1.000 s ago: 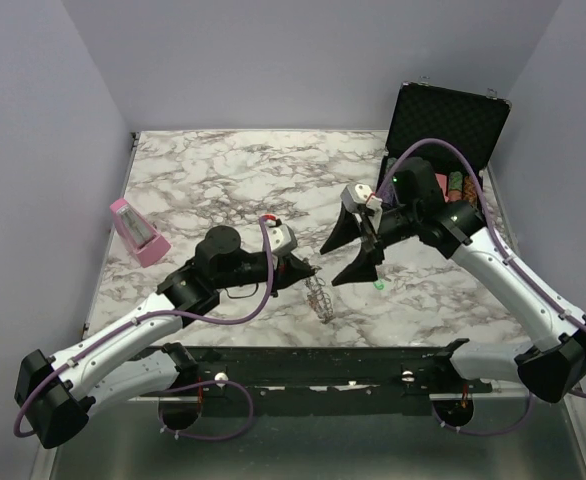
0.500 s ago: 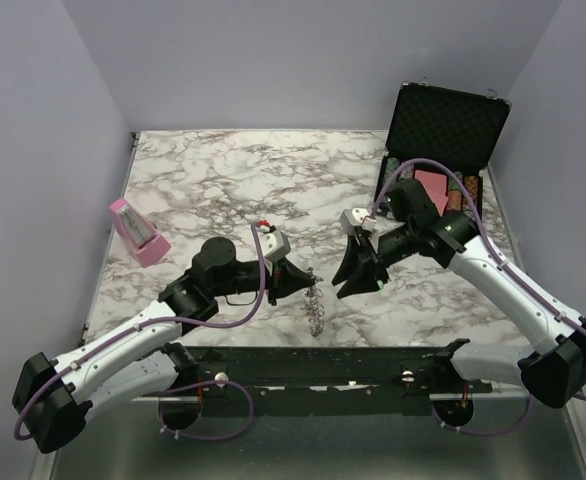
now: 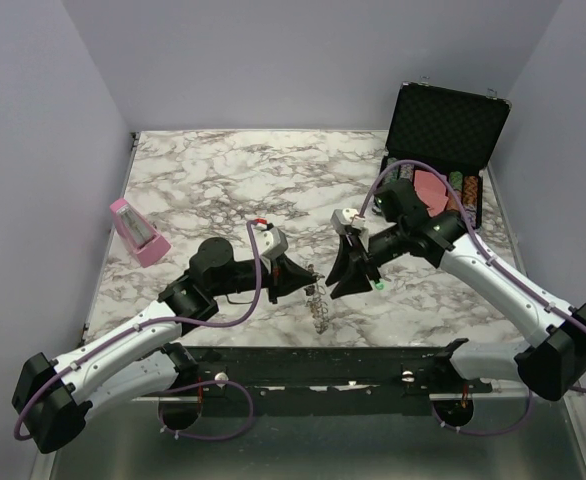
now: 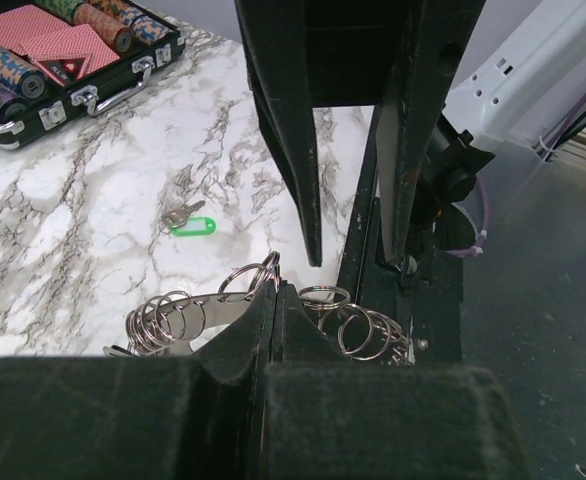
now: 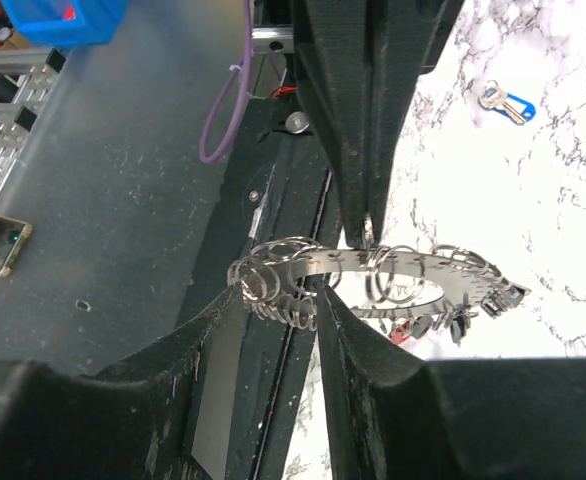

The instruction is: Put the keys on the keyring

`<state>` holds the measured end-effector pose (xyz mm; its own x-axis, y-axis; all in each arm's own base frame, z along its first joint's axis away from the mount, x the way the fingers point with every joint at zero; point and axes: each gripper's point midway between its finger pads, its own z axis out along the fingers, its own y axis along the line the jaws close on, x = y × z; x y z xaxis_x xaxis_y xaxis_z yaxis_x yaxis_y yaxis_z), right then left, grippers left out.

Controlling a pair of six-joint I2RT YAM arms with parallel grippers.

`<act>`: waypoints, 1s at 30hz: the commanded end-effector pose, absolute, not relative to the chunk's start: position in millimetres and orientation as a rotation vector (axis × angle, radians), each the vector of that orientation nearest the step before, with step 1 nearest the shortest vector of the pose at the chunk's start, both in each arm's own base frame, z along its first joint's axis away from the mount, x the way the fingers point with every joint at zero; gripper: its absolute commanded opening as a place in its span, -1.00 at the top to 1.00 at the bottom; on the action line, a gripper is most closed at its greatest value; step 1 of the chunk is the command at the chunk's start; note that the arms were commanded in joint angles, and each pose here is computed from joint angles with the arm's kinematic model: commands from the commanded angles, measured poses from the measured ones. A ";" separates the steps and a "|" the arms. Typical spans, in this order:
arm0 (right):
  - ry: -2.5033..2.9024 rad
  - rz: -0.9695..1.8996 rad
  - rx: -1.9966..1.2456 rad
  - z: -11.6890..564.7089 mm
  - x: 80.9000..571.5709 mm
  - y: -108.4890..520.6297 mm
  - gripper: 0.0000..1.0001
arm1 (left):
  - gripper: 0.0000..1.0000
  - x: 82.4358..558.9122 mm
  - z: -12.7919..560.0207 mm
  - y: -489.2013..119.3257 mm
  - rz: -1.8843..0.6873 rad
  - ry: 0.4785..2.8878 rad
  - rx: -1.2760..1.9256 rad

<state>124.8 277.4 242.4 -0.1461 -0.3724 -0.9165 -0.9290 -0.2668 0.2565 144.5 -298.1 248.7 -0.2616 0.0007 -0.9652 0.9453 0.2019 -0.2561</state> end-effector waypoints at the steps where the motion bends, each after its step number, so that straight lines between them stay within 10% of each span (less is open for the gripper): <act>1: 1.490 1.388 -1.579 243.3 140.1 289.4 0.10 | 1.00 142.0 273.9 -301.9 -1.259 1.412 0.942; 16: 1.537 1.360 -1.519 244.0 153.8 296.4 -0.18 | 1.00 139.5 273.4 -302.0 -1.270 1.406 0.955; 30: 1.460 1.429 -1.577 250.9 140.7 296.6 0.40 | 1.00 139.9 277.7 -304.9 -1.288 1.392 0.947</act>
